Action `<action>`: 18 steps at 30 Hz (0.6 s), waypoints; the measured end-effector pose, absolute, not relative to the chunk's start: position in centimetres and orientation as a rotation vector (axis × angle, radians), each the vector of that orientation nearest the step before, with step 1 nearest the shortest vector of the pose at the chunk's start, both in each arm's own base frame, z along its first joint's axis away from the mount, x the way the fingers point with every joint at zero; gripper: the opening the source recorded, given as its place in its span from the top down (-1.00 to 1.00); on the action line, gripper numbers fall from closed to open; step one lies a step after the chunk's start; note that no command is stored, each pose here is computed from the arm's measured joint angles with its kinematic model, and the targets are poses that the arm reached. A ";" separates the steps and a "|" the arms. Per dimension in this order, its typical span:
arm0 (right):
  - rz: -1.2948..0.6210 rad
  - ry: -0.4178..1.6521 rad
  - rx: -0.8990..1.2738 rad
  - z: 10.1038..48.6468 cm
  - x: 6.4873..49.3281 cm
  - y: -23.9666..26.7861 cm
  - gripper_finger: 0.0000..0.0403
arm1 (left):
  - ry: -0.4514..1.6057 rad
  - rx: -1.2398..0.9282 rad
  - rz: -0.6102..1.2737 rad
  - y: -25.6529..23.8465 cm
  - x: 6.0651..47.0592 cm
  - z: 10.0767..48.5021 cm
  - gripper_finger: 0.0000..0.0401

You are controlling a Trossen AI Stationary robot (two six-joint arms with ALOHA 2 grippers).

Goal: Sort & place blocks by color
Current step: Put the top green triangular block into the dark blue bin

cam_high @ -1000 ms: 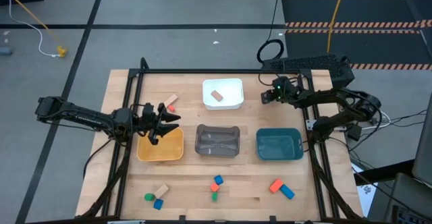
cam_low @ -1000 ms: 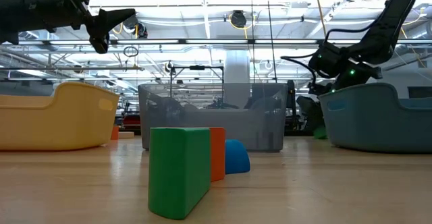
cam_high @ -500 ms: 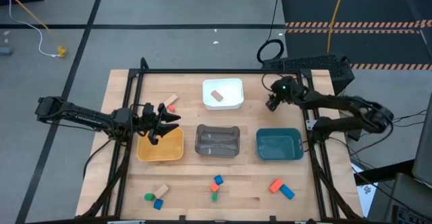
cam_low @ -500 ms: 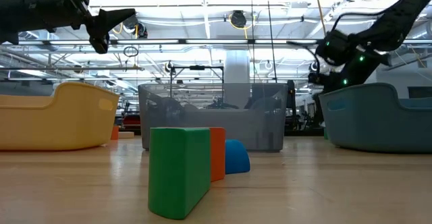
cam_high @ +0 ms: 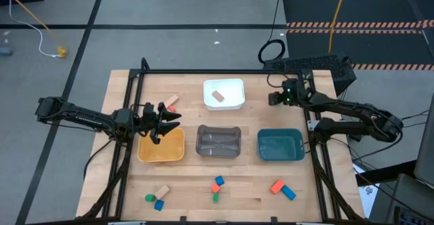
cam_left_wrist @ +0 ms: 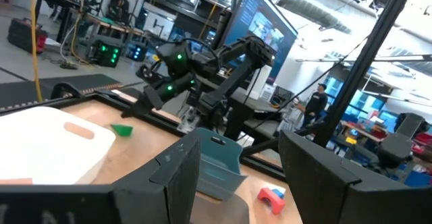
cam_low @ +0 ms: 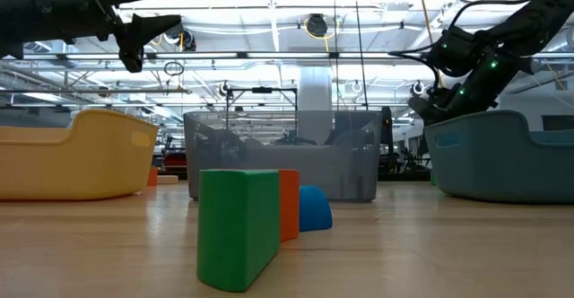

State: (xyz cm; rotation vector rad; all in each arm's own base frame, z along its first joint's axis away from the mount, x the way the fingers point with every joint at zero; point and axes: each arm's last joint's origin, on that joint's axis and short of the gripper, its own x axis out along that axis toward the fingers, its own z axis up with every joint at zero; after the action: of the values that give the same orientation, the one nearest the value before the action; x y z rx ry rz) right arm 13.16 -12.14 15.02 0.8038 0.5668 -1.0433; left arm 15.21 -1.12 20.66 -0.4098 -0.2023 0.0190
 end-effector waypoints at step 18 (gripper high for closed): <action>-1.042 0.589 1.215 14.9 11.5 -12.3 0.10 | -0.133 -0.391 0.074 -1.0 15.3 19.9 0.00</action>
State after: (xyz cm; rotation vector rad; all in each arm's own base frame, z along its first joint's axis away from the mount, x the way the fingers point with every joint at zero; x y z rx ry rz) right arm 11.49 -12.26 14.92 1.2152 0.5885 -1.0420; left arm 15.32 -0.96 19.91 -0.3906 -0.1329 0.0737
